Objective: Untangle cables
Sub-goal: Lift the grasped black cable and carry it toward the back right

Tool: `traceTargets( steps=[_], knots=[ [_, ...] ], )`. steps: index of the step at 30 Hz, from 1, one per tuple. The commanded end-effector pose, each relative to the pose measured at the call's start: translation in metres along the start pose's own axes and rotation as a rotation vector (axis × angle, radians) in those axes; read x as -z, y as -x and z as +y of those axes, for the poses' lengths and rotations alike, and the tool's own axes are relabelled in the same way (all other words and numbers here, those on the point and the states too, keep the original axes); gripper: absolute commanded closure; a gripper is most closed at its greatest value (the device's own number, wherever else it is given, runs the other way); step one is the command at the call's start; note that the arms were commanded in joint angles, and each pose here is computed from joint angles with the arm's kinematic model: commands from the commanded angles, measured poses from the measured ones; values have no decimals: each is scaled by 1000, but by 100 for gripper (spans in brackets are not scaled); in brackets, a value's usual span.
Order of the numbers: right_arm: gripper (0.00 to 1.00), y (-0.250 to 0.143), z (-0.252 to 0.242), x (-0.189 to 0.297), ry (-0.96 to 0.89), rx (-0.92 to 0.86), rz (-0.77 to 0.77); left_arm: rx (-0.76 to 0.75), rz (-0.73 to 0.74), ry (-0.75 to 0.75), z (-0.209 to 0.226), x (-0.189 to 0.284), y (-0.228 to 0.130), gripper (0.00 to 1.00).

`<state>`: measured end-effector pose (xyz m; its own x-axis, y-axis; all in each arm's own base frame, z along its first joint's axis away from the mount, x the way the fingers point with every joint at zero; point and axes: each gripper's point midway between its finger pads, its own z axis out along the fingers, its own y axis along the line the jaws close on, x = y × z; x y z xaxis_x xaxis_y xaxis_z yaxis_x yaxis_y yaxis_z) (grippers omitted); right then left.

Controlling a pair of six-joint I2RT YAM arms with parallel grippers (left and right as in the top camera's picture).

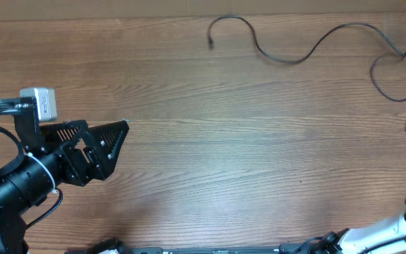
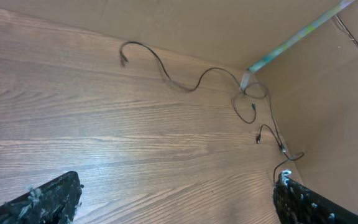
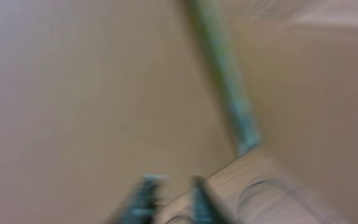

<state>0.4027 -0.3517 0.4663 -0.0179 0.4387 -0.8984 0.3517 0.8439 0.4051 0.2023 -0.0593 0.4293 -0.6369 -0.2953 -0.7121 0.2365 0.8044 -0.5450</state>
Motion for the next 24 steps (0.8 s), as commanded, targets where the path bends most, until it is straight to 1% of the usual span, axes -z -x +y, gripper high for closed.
traceTargets(
  steps=[1,3,5,12,18,20,24],
  knots=[
    [0,13,33,27,137,35,-2,-41,-15,-42,-10,3,3,1],
    [0,8,34,27,146,28,16,-44,-16,-63,-14,3,4,2],
    [0,0,46,22,167,35,41,-45,-15,-83,-17,4,3,2],
    [0,-42,126,-5,286,93,132,-45,-14,-98,-20,4,3,1],
    [0,-106,185,-32,248,157,254,-45,-14,-98,-20,4,3,0],
    [0,-135,201,-43,239,166,311,-46,-15,-98,-20,4,3,0],
    [0,-200,230,-58,284,162,465,-47,-16,-98,-20,4,4,0]
  ],
)
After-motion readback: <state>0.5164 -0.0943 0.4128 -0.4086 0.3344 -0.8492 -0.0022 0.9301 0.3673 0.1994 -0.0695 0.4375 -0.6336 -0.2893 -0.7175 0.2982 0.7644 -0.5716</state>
